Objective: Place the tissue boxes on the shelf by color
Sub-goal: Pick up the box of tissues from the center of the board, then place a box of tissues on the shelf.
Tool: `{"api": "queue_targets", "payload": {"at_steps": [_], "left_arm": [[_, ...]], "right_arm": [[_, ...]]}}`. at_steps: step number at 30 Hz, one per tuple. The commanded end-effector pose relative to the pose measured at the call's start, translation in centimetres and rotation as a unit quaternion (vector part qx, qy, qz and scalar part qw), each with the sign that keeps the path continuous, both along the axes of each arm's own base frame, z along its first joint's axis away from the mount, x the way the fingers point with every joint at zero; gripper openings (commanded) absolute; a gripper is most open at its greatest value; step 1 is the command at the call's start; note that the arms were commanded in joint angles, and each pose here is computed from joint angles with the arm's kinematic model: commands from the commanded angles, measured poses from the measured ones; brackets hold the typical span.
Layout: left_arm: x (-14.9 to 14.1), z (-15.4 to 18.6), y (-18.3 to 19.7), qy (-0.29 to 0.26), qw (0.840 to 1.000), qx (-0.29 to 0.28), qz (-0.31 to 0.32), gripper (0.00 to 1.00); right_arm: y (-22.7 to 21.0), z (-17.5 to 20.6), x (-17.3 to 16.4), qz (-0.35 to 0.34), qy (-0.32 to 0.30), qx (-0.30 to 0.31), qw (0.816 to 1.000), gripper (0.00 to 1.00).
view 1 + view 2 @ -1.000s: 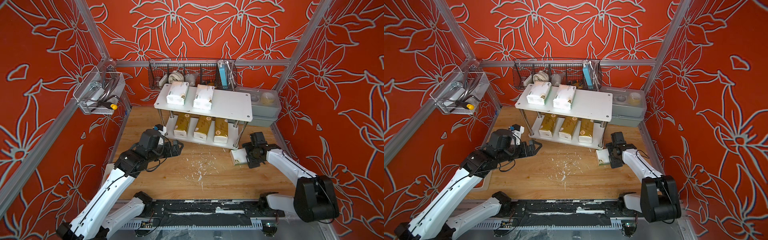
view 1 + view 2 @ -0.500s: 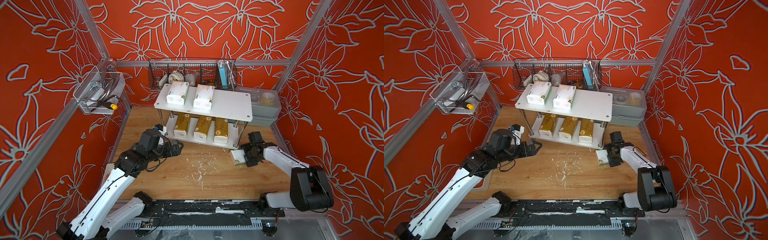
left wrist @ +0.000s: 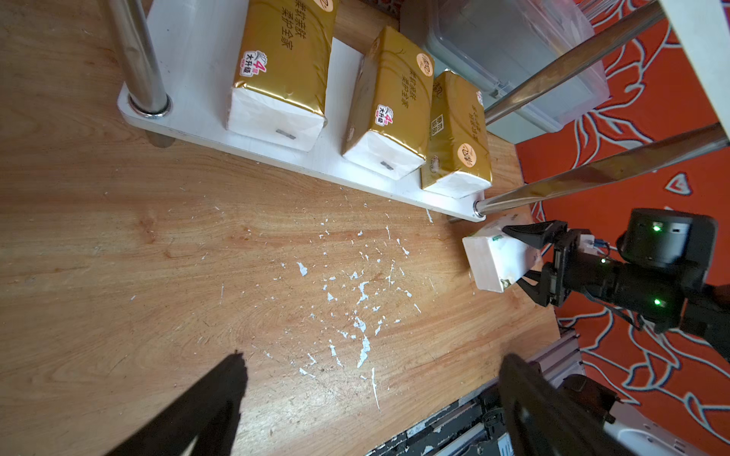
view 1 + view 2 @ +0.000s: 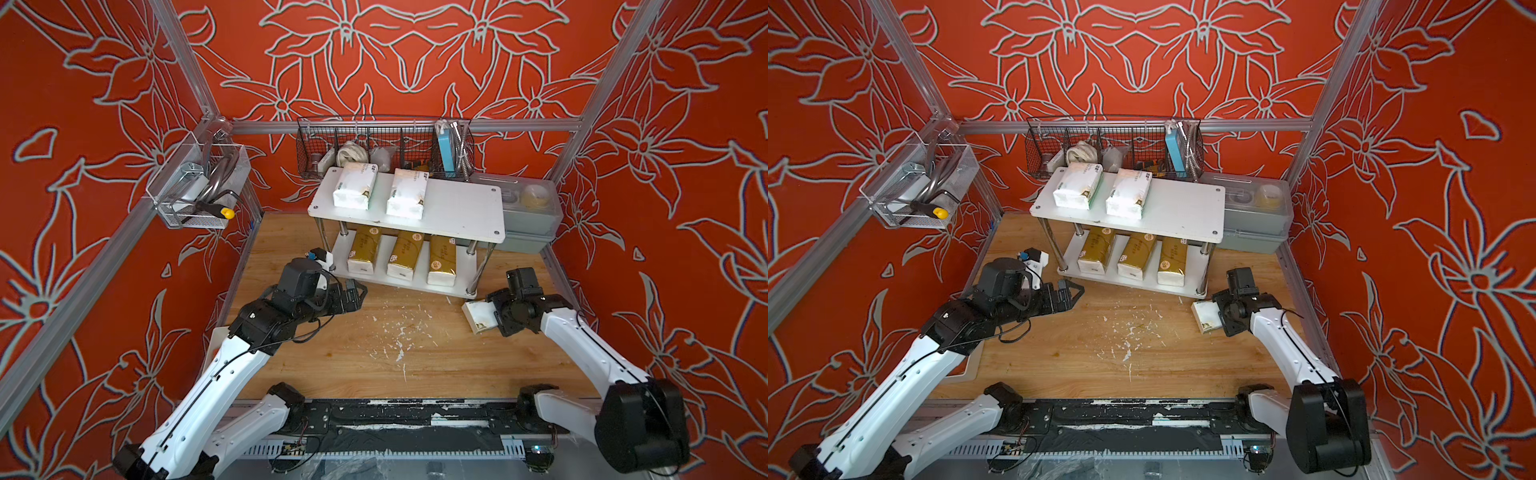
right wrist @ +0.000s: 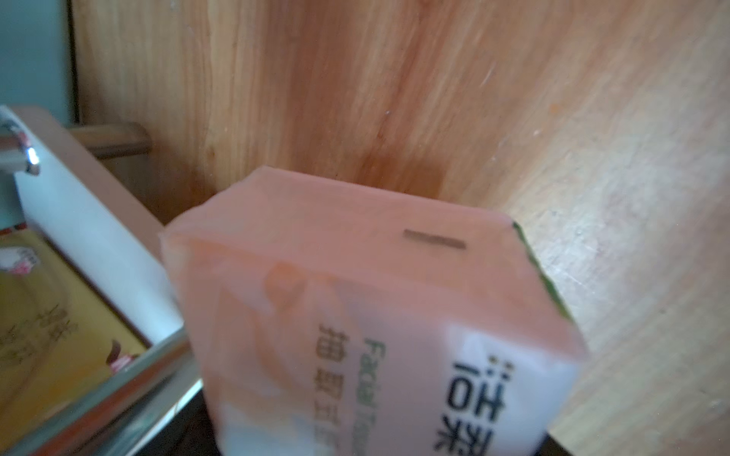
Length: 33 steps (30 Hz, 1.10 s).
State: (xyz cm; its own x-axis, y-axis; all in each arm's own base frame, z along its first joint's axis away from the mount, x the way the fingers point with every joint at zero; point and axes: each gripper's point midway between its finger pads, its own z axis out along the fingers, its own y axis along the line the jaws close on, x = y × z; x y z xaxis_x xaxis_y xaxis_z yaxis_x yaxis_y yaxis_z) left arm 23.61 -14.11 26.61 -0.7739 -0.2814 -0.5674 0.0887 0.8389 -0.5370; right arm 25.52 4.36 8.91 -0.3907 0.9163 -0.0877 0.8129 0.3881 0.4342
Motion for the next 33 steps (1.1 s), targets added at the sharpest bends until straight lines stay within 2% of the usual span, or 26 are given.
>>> {"api": "queue_targets", "payload": {"at_steps": [1, 9, 19, 24, 26, 33], "left_arm": [[0.4, 1.0, 0.0, -0.014, 1.0, 0.001, -0.001, 0.99], [0.7, 3.8, -0.8, -0.033, 0.999, -0.006, -0.024, 0.99], [1.1, 6.0, -1.7, -0.052, 0.997, -0.014, -0.049, 0.99], [0.9, 6.9, -1.7, -0.062, 0.996, -0.013, -0.056, 0.99], [1.5, 6.2, -2.0, -0.048, 0.997, -0.007, -0.058, 0.99], [1.6, 5.9, -2.1, -0.046, 0.997, -0.004, -0.06, 0.99]], "right_arm": [[0.1, 1.7, -2.2, 0.057, 0.006, -0.013, 0.998, 0.77], [1.1, 6.3, -6.2, 0.157, -0.038, -0.009, 0.987, 0.76], [3.2, 17.1, -8.3, 0.279, -0.144, -0.007, 0.949, 0.74], [4.2, 23.8, -7.1, 0.308, -0.217, -0.009, 0.926, 0.72], [4.6, 26.8, -6.1, 0.317, -0.247, -0.015, 0.915, 0.72], [5.5, 35.5, -0.8, 0.333, -0.335, -0.043, 0.88, 0.71]]}}
